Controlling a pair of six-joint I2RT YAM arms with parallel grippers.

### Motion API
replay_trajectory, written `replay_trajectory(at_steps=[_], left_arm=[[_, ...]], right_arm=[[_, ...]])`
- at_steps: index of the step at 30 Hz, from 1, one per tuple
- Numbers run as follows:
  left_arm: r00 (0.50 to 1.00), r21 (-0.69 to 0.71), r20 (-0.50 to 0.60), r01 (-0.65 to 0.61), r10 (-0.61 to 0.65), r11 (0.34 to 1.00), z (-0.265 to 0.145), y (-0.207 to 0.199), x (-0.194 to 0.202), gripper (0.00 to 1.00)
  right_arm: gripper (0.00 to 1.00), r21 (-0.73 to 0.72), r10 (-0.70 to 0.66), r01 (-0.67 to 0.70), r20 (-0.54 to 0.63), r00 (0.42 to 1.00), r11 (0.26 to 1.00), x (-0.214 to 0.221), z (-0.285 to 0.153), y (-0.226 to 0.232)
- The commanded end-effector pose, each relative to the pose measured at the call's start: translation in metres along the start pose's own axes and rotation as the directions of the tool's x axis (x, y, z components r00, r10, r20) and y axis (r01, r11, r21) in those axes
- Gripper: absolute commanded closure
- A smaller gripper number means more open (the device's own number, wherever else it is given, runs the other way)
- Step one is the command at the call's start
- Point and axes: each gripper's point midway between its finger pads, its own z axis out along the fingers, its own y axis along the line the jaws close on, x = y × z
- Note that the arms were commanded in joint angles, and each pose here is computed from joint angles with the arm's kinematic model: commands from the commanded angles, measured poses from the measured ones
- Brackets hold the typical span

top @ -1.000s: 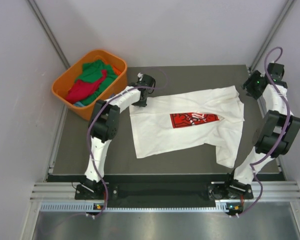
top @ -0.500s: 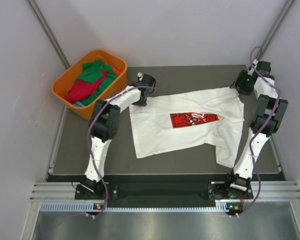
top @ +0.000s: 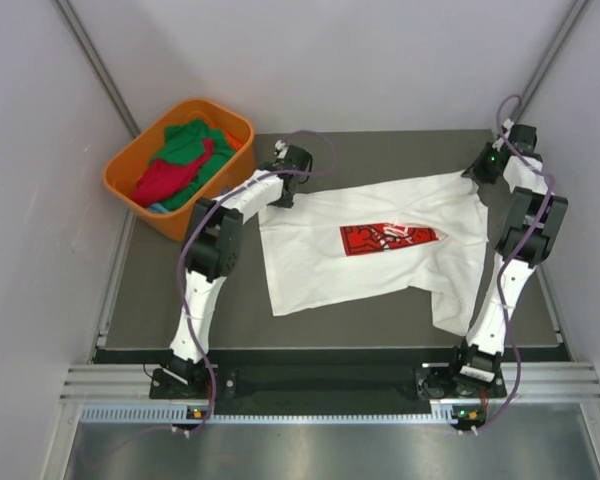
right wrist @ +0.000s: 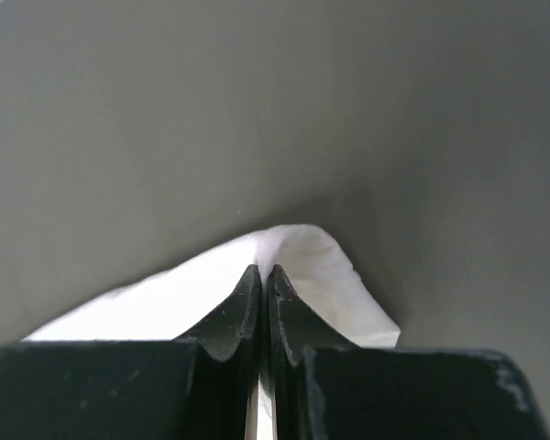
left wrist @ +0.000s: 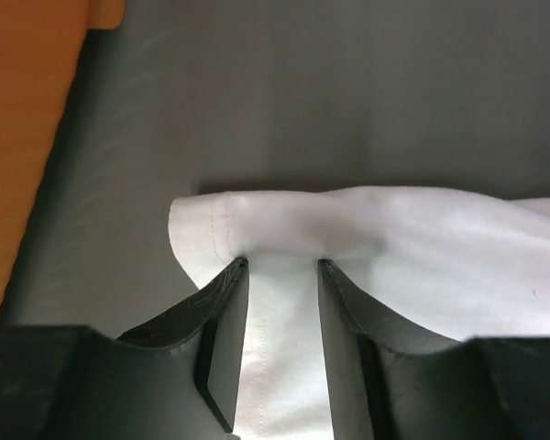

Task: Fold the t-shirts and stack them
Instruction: Fold the tshirt

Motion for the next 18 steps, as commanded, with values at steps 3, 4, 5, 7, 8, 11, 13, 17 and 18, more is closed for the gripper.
replay_trajectory(at_steps=[3,4,5,7,8,11,13,17,18], left_arm=[[0.999,-0.087,0.029,0.045,-0.042,0.995,0.021,0.011,-0.007,0.56],[0.998,-0.102,0.037,0.049,-0.046,0.994,0.022,0.013,-0.010,0.56],[0.998,-0.112,0.041,0.051,-0.047,0.992,0.025,0.012,-0.011,0.56],[0.997,-0.124,0.050,0.062,-0.056,0.990,0.027,0.012,-0.016,0.56],[0.997,-0.136,0.057,0.068,-0.060,0.988,0.030,0.013,-0.020,0.56],[0.996,-0.138,0.064,0.075,-0.066,0.988,0.034,0.010,-0.024,0.55],[0.994,-0.125,0.081,0.087,-0.077,0.988,0.032,0.008,-0.032,0.55],[0.992,-0.102,0.092,0.097,-0.088,0.990,0.026,0.006,-0.042,0.54],[0.991,-0.079,0.098,0.098,-0.091,0.992,0.021,0.004,-0.047,0.54]], right_arm=[[1.00,0.021,0.117,-0.125,0.230,0.966,0.992,-0.066,-0.002,-0.013],[1.00,0.011,0.138,-0.146,0.254,0.957,0.989,-0.072,0.000,-0.013],[1.00,0.017,0.143,-0.153,0.265,0.954,0.988,-0.073,0.003,-0.015],[1.00,0.001,0.153,-0.160,0.293,0.944,0.987,-0.080,0.005,-0.013],[1.00,-0.005,0.156,-0.162,0.302,0.941,0.987,-0.082,0.006,-0.013],[1.00,-0.029,0.164,-0.164,0.331,0.929,0.986,-0.091,0.008,-0.009],[1.00,-0.041,0.165,-0.160,0.333,0.928,0.986,-0.093,0.013,-0.007],[0.93,-0.053,0.156,-0.146,0.355,0.922,0.988,-0.107,0.010,0.002],[0.89,-0.055,0.159,-0.150,0.358,0.920,0.987,-0.110,0.007,0.004]])
